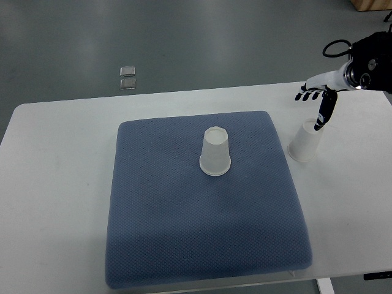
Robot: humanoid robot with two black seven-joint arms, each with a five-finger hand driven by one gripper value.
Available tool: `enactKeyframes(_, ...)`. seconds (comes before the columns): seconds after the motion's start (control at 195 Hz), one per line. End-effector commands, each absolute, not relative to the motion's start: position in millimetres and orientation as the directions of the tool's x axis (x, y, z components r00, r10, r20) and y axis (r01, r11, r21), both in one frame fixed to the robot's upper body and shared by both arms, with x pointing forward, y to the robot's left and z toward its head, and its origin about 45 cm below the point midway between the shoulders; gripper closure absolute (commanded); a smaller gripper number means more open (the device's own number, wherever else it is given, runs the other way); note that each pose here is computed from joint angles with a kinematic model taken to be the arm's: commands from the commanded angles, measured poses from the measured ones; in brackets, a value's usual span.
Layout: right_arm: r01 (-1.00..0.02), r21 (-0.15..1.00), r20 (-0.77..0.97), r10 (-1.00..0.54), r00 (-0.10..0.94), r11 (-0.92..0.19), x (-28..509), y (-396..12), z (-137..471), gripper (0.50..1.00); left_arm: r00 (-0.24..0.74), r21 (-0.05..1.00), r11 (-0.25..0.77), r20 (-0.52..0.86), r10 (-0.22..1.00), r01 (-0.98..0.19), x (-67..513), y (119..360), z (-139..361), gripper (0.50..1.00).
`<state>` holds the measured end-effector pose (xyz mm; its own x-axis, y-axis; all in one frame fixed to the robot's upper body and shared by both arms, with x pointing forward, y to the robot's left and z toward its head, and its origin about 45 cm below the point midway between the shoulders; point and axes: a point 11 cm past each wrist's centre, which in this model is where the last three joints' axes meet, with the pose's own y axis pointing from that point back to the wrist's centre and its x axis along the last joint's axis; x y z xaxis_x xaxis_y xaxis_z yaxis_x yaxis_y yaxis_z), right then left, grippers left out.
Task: Stack paper cups
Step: 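Lower the right hand onto the second white cup and close fingers around it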
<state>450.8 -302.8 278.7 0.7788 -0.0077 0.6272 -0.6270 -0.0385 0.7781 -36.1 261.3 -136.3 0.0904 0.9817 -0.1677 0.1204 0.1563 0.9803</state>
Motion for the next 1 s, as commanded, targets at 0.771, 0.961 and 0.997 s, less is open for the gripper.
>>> enactKeyframes(0.771,-0.648,0.762,0.647,-0.048,0.761,-0.004,451.0,-315.2,217.1,0.583,0.091,0.98,0.159,-0.171,0.981,0.123,-37.4,259.9,-136.2,0.5)
enactKeyframes(0.961,-0.643,0.766,0.642,-0.053,0.765,0.004,448.2,-319.4,209.6,0.585,0.091,0.979,0.161,-0.172,0.981,0.123,-37.4,259.4,-136.1,0.5)
enactKeyframes(0.997,-0.643,0.766,0.642,-0.054,0.765,0.005,448.1,-319.9,209.2,0.585,0.091,0.979,0.161,-0.172,0.981,0.123,-37.4,259.4,-136.1,0.5)
